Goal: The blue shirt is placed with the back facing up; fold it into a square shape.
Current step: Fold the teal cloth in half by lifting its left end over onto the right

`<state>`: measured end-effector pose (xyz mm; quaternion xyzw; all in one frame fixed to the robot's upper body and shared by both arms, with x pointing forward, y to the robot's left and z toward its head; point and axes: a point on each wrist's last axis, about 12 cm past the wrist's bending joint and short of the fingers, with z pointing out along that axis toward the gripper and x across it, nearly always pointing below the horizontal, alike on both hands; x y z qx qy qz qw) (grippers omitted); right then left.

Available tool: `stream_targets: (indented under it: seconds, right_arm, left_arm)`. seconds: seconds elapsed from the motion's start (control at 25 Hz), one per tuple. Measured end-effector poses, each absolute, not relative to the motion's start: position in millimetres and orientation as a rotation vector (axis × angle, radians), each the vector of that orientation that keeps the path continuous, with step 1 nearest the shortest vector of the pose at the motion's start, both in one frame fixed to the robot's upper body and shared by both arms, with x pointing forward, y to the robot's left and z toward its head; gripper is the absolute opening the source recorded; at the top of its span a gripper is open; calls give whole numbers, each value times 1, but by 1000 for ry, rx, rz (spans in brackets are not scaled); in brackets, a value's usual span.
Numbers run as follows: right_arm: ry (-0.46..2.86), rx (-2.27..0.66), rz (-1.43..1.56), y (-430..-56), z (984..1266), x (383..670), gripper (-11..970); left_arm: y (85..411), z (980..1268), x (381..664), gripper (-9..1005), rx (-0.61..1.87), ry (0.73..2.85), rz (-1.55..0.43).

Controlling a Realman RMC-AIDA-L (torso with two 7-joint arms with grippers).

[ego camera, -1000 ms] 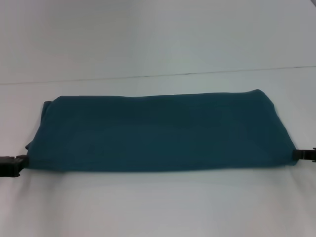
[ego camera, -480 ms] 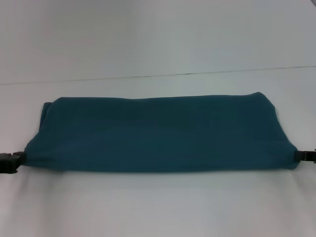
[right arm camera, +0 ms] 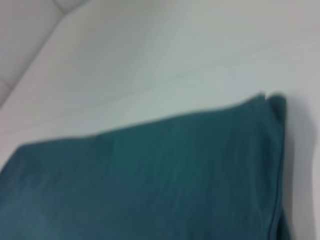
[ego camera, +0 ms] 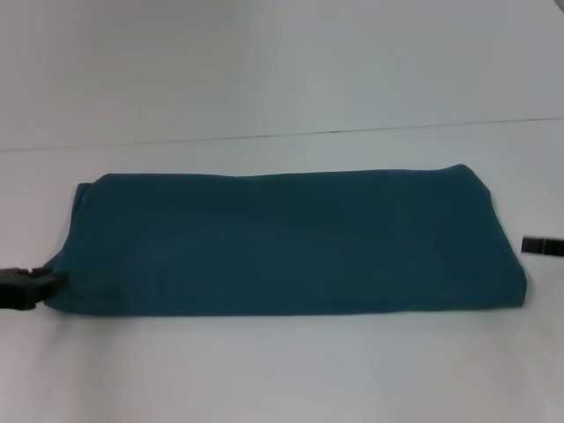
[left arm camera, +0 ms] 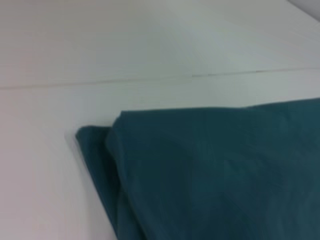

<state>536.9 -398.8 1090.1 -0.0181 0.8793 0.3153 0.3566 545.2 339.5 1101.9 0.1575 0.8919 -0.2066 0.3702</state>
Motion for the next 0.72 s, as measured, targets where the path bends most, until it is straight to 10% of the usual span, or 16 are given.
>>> stream_targets:
  seconds: [0.32,0.44,0.72]
  right_arm:
    - [2116,-57,838,-404,1106,539,463]
    - [2091,-83,835,-401,1109,544,709]
    - [2066,-138,829,-394,1122,560,895]
  left_arm:
    - [358,1111,542,359,217,2285,-545]
    - [361,1110,539,609,161,2302,-584]
    - [365,1111,525,813,57,2372,-727]
